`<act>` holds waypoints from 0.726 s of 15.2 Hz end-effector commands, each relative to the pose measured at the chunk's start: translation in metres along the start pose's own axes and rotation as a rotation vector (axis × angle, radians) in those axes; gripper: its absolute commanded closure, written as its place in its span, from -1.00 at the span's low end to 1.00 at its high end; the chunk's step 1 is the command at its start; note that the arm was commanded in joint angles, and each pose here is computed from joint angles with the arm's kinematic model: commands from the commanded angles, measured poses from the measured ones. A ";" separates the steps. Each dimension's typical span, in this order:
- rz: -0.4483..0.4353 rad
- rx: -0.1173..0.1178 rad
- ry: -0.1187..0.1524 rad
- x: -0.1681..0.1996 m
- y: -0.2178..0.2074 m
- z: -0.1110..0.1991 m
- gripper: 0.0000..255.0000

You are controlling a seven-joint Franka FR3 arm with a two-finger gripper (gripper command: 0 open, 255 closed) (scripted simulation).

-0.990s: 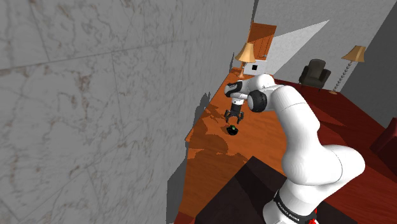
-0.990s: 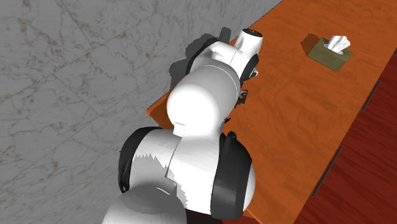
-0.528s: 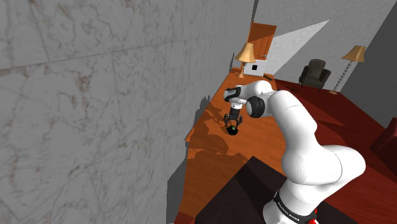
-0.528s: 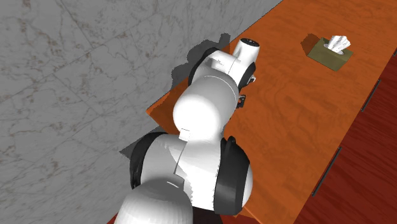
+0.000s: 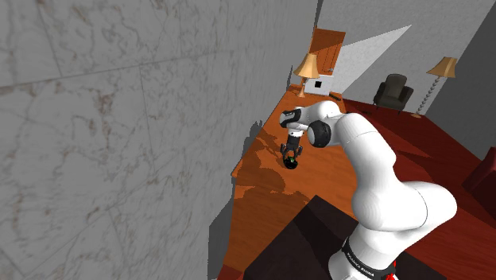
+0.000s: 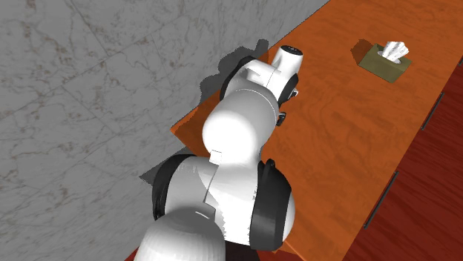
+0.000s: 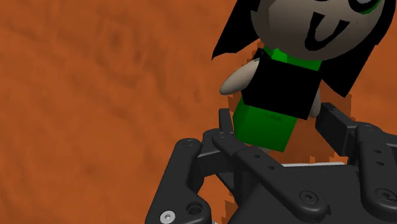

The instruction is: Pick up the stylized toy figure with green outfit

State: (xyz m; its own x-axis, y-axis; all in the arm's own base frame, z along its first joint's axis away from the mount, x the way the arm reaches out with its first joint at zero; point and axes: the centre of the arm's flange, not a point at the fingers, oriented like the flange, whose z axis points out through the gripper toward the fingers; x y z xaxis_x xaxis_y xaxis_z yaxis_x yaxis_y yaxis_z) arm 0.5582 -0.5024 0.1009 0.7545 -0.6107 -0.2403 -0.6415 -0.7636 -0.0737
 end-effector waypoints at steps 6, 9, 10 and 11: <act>0.000 0.000 0.000 -0.003 -0.002 -0.015 1.00; 0.000 0.000 0.000 -0.007 -0.003 -0.030 1.00; 0.000 0.000 0.000 -0.008 -0.003 -0.035 1.00; 0.000 0.000 0.000 -0.010 -0.003 -0.040 1.00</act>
State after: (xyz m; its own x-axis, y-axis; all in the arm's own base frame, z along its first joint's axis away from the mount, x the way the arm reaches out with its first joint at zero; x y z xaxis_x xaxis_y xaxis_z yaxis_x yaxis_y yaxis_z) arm 0.5588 -0.5020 0.1365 0.7546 -0.6108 -0.2399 -0.6415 -0.7636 -0.0735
